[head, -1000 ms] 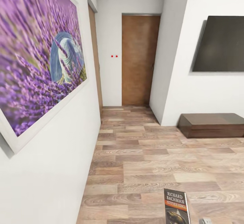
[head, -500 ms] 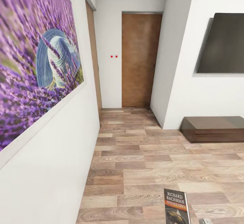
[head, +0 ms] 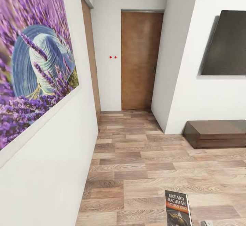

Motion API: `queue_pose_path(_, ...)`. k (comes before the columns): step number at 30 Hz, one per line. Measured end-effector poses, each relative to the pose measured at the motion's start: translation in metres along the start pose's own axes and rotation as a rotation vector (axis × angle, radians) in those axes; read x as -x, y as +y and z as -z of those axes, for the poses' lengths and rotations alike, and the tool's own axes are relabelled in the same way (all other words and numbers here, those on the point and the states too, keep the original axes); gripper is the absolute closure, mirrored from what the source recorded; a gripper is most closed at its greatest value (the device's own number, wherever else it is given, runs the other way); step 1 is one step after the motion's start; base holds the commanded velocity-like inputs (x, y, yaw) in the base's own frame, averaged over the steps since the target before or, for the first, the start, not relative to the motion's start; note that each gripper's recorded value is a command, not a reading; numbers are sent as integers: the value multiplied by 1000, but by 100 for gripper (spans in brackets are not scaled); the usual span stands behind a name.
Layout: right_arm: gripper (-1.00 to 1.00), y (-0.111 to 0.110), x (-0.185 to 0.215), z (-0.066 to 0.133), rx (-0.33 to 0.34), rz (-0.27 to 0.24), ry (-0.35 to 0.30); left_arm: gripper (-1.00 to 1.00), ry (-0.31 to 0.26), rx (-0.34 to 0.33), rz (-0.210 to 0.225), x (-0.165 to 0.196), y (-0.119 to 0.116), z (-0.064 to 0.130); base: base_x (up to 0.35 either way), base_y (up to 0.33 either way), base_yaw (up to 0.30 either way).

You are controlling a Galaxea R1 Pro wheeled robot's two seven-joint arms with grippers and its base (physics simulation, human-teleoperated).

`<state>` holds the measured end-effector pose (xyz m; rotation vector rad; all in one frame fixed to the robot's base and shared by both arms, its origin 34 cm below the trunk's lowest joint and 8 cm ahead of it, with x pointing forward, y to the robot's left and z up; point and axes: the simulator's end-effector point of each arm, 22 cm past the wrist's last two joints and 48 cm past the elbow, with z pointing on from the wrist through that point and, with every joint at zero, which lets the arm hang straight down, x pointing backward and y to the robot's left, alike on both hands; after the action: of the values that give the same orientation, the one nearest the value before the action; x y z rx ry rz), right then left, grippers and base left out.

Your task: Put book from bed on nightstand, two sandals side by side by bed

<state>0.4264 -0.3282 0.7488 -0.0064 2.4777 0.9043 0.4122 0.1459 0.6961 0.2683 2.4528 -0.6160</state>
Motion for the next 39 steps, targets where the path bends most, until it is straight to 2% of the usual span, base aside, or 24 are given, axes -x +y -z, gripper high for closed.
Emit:
queue_pose_path(30,100,0,0,0,0,0,0,-100,0,0,0,0,0,0,327,0,-32)
queue_pose_path(39,100,0,1,0,-1,-2,-3,-100,0,0,-1,0,1,0,68,0,-145)
